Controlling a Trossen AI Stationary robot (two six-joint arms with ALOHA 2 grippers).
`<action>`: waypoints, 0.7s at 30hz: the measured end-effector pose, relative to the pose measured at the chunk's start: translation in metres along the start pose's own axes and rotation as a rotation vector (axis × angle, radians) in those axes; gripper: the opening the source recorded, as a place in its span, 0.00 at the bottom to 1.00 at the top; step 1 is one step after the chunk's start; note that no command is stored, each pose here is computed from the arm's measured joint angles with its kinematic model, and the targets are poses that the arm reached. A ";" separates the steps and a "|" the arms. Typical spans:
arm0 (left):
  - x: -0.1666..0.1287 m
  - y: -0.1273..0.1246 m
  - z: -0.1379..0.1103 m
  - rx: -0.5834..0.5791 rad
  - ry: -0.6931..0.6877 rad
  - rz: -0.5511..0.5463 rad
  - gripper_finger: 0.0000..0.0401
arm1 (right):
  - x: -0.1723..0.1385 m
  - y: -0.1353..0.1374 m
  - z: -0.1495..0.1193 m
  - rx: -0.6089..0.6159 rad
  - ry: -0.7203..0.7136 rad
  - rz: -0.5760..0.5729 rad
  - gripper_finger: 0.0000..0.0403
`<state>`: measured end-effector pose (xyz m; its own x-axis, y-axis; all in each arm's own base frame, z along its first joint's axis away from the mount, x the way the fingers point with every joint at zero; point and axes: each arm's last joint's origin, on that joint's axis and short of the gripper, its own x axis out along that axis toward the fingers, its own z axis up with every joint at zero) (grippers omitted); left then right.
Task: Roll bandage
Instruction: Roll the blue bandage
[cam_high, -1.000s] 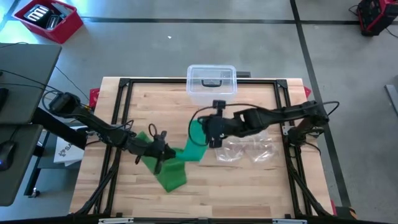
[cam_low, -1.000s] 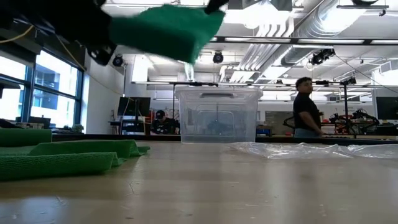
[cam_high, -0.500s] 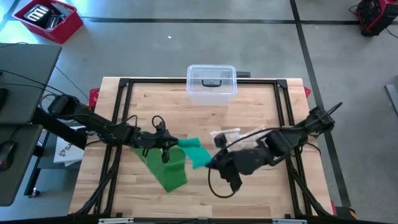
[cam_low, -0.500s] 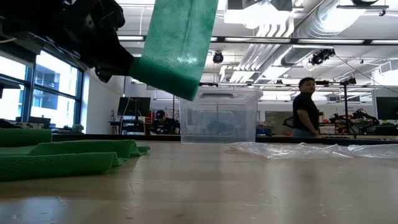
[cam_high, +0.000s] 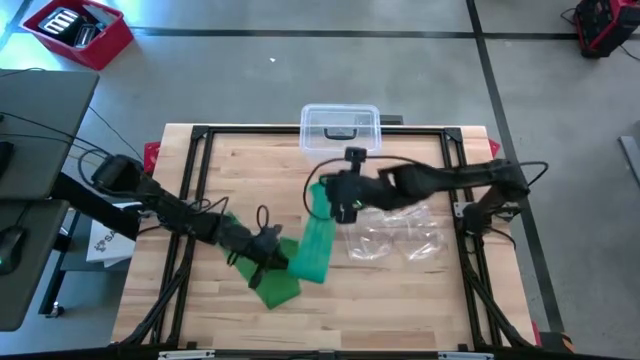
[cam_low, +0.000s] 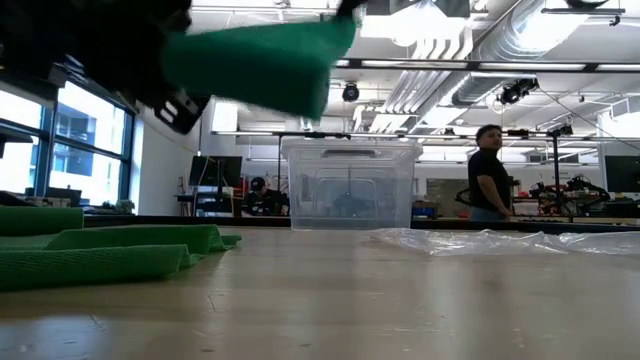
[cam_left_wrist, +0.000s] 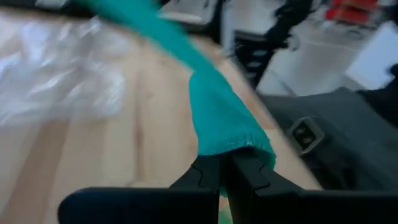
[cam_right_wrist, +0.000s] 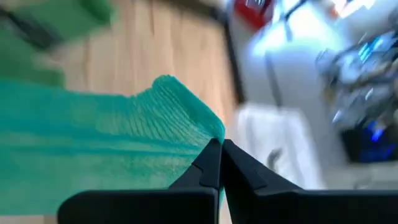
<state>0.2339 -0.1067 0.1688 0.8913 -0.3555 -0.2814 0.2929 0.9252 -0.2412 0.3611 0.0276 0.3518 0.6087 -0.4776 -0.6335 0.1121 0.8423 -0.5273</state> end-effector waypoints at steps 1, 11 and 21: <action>0.000 -0.004 0.002 0.018 -0.025 -0.017 0.00 | 0.012 0.002 -0.009 -0.001 0.038 0.023 0.00; -0.020 -0.034 0.031 0.203 -0.296 -0.106 0.00 | 0.077 0.078 -0.066 0.081 -0.151 0.321 0.00; -0.028 -0.030 0.043 0.201 -0.382 0.011 0.00 | 0.074 0.111 -0.079 0.242 -0.307 0.423 0.02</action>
<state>0.2150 -0.1186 0.2242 0.9477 -0.3062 0.0902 0.3109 0.9494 -0.0437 0.3569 0.0665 0.2017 0.8358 -0.0231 -0.5486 -0.0359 0.9947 -0.0965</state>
